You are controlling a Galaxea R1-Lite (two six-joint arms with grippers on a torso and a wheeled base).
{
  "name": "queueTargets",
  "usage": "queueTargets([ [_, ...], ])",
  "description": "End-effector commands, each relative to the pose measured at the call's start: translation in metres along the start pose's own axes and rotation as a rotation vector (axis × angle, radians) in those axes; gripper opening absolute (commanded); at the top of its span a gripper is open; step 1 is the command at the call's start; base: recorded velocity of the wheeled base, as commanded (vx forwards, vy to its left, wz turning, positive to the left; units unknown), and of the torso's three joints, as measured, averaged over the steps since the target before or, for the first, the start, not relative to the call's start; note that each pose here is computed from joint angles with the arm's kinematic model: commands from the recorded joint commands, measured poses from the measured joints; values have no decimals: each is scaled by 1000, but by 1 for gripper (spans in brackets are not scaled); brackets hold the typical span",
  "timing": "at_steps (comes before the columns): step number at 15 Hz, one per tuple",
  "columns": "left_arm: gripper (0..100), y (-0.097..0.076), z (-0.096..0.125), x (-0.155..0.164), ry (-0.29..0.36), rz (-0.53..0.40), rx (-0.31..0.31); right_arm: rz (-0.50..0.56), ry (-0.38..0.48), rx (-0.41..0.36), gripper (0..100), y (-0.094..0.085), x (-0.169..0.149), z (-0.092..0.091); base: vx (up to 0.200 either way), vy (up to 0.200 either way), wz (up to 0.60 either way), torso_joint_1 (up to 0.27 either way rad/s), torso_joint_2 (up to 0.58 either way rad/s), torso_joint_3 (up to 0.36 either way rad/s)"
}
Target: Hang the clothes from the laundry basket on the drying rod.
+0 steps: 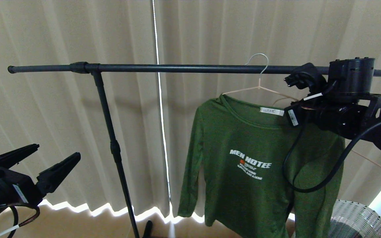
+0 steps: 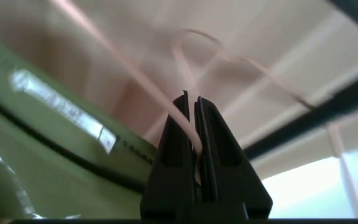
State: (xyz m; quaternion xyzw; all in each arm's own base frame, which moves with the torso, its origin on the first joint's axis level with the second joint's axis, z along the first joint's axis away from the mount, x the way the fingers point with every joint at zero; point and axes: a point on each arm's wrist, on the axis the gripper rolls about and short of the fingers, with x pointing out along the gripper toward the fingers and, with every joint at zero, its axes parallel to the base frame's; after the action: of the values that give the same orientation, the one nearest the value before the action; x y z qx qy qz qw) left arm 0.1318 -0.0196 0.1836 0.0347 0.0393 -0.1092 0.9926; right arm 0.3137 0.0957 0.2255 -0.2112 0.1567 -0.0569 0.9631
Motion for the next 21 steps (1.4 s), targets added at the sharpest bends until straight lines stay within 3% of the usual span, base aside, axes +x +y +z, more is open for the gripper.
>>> queueTargets([
  [1,100,0,0,0,0,0,0,24,14,-19,0,12,6,-3,0,0,0,0,0,0],
  [6,100,0,0,0,-2,0,0,38,20,-27,0,19,9,-6,0,0,0,0,0,0],
  [10,100,0,0,-1,-5,2,0,103,-9,-48,0,41,-2,0,0,0,0,0,0,0],
  [19,100,1,1,-2,-9,5,2,157,-40,-48,0,50,-9,5,0,0,0,0,0,0],
  [20,100,1,1,-2,-9,7,5,169,-44,-47,100,50,-9,5,0,0,0,0,0,0],
  [21,100,1,1,-2,-9,5,11,174,-43,-47,100,50,-9,4,0,0,0,0,0,0],
])
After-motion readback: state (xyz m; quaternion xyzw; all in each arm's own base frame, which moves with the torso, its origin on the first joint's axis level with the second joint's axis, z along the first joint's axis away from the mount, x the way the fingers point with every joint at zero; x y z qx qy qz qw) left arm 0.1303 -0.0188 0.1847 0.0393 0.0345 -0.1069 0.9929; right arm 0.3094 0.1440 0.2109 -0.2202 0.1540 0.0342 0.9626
